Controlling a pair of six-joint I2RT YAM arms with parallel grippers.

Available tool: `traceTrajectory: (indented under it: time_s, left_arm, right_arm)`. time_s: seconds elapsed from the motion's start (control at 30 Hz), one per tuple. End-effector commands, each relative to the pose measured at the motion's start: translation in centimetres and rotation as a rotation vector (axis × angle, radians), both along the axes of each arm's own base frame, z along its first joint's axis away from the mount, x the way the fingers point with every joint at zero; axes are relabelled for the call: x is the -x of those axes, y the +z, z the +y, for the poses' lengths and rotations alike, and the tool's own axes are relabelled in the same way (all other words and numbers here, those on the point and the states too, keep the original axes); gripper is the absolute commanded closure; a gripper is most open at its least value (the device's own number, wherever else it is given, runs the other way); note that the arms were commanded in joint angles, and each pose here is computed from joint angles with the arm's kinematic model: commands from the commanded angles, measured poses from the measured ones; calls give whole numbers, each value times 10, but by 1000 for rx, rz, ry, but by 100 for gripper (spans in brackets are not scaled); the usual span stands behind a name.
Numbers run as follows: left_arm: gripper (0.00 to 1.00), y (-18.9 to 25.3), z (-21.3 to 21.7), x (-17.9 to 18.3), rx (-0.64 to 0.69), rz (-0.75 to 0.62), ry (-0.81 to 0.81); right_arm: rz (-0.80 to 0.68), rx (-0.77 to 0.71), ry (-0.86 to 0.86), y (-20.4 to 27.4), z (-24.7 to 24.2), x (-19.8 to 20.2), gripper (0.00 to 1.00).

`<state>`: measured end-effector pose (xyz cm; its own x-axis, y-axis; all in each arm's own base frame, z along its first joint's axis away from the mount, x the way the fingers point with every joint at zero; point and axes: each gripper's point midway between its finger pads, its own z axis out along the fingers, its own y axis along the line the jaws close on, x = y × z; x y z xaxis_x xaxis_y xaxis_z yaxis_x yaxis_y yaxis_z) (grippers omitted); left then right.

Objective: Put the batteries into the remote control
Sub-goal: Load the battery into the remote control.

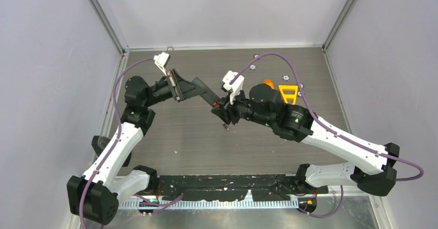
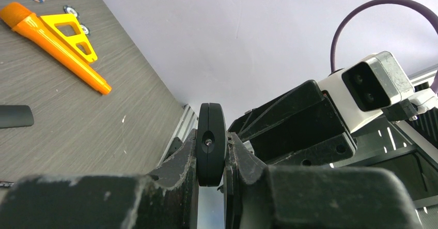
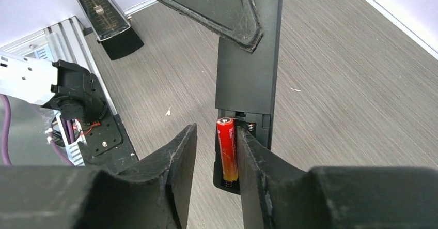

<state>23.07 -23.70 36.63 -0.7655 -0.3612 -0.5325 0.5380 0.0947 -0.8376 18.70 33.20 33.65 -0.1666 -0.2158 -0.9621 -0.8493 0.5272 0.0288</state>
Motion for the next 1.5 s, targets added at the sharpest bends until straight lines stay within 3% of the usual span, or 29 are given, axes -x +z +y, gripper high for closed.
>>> traceTrajectory:
  time_s: [0.0,0.57,0.8,1.0,1.33,1.47]
  left_arm:
    - [100,23,3,12,27,-81,3]
    - [100,15,3,8,6,-78,16]
    - [100,15,3,10,1,-79,7]
    - [100,17,4,10,5,-85,15]
    - [100,26,8,-1,45,-70,101]
    - [100,20,10,-9,49,3,140]
  right_arm:
    - [21,2,-51,4,-6,-4,58]
    - [39,-122,-165,42,-26,-7,29]
    - [46,-199,-131,59,-32,5,3]
    - [119,-274,-198,67,-41,2,5]
    - [530,-506,-427,45,-51,-22,5]
    - [606,-558,-448,36,-47,-30,5]
